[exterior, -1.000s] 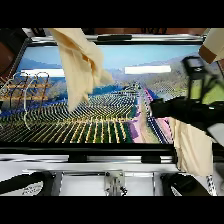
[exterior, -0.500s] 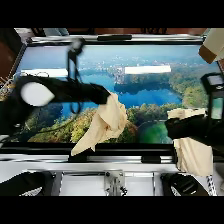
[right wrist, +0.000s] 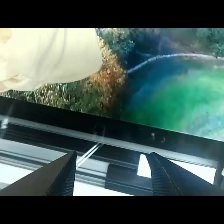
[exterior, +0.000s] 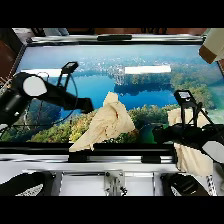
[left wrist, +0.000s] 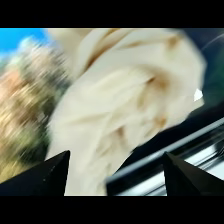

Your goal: Fold the shirts.

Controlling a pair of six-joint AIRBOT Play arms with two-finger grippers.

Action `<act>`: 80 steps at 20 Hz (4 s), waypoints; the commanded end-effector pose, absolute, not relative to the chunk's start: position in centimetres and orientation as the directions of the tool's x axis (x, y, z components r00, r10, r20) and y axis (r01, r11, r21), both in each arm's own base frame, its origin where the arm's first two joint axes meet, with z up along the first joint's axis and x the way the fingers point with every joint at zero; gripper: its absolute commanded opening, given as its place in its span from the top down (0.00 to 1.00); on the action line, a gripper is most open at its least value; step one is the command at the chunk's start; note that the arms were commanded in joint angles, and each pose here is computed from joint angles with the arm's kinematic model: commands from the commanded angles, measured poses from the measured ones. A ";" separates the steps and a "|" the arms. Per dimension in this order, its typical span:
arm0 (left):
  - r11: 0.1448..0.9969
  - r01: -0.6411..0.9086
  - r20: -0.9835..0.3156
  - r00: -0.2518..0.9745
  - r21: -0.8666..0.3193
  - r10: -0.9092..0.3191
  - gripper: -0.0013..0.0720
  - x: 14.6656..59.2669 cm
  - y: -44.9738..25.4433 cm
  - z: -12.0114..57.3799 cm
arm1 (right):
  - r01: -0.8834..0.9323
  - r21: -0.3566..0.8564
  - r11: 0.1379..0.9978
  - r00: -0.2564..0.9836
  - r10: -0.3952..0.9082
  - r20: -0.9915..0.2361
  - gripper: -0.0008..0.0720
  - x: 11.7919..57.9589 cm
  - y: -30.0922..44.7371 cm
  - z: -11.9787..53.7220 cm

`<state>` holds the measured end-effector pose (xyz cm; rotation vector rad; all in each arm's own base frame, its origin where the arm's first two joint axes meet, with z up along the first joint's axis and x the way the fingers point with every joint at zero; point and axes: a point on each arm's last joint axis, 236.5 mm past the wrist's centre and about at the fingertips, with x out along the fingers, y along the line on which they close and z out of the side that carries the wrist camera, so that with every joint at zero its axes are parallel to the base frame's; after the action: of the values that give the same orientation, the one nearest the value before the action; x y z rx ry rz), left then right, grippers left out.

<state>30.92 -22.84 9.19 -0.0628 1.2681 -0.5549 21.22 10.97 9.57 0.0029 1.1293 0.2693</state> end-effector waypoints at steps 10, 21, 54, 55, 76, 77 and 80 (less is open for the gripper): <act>0.936 0.010 -0.936 0.004 -0.352 -0.352 0.00 18.6 -13.0 -7.4 | -0.303 0.237 0.923 0.143 0.290 -0.946 0.22 25.3 17.8 0.0; 0.914 0.086 -0.914 0.056 -0.397 -0.403 0.01 21.2 -14.6 -9.2 | -0.229 0.412 0.882 0.108 0.443 -0.890 0.22 26.9 22.7 -2.0; 0.996 0.084 -0.268 0.961 0.035 -0.071 0.94 31.0 -2.6 38.5 | -0.600 -0.012 0.800 0.737 0.547 -0.396 0.90 29.3 18.9 34.8; 0.998 0.059 -0.131 0.990 0.005 -0.058 0.94 28.3 -1.8 44.0 | -0.586 0.008 0.810 0.778 0.566 -0.275 0.90 27.8 18.1 39.0; 0.997 0.051 -0.223 0.974 0.051 -0.038 0.94 48.0 -2.8 38.8 | -0.369 0.005 0.929 0.560 0.227 -0.797 0.90 35.2 16.4 21.4; 0.997 0.080 -0.287 0.955 0.020 -0.071 0.94 50.3 -3.9 35.6 | -0.355 -0.020 0.935 0.549 0.191 -0.813 0.90 37.6 16.8 19.1; 0.986 0.155 -0.466 0.869 -0.066 -0.168 0.94 55.8 -8.2 25.1 | -0.357 -0.038 0.933 0.482 0.149 -0.863 0.90 43.1 19.4 10.7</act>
<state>51.08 -4.60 34.41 0.0364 0.3118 -0.0869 38.29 18.23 17.90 -0.1707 0.9516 0.3593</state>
